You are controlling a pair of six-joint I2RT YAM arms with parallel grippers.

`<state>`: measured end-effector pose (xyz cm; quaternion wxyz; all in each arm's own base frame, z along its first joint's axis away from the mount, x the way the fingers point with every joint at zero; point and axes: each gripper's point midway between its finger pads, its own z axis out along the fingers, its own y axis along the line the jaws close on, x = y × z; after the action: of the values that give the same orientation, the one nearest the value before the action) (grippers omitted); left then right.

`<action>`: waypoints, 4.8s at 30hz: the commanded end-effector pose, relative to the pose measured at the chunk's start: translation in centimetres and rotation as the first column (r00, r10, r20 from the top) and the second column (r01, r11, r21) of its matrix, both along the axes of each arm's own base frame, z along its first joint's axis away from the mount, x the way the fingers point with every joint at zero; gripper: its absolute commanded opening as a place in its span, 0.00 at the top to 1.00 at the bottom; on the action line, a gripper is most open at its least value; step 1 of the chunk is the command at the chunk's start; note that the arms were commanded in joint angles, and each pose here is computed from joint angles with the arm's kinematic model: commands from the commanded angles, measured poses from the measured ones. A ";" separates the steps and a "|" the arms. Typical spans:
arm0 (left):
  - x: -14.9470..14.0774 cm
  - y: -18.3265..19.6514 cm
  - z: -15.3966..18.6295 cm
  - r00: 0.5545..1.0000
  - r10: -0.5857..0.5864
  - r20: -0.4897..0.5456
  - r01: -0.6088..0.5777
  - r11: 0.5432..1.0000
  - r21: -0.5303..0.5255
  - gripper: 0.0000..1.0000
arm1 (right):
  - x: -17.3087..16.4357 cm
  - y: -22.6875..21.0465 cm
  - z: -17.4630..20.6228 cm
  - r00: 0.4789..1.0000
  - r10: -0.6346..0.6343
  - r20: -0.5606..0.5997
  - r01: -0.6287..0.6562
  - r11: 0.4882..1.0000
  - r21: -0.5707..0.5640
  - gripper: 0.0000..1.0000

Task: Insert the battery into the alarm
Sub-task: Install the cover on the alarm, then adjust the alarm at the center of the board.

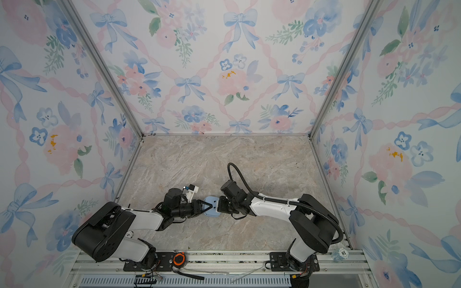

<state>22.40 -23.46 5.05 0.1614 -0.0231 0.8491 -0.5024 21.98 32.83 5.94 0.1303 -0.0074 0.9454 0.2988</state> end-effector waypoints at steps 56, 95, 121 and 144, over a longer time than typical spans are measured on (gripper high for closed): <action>1.3 -0.4 4.6 0.847 0.175 -0.503 -0.252 0.964 -0.090 1.00 | -2.9 -0.2 7.0 0.571 0.724 0.388 -0.302 0.624 -0.721 0.19; 0.7 -1.1 8.7 0.876 0.084 -0.475 -0.184 0.969 -0.167 0.66 | -2.2 2.0 6.7 0.438 0.808 0.394 -0.113 0.484 -0.867 1.00; 1.2 0.8 5.6 0.916 0.144 -0.374 -0.155 0.988 -0.002 0.19 | -0.8 -0.2 8.8 0.548 0.671 0.501 -0.099 0.646 -0.757 1.00; 4.2 8.4 13.1 0.876 0.423 0.232 -0.443 0.895 0.041 0.02 | 0.5 -6.2 13.9 0.932 -0.009 0.362 0.022 0.999 -0.033 1.00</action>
<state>25.97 -16.27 17.23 0.2980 -0.1576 0.8384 -0.4282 24.09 25.42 19.87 0.3755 -0.1228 0.9034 0.1667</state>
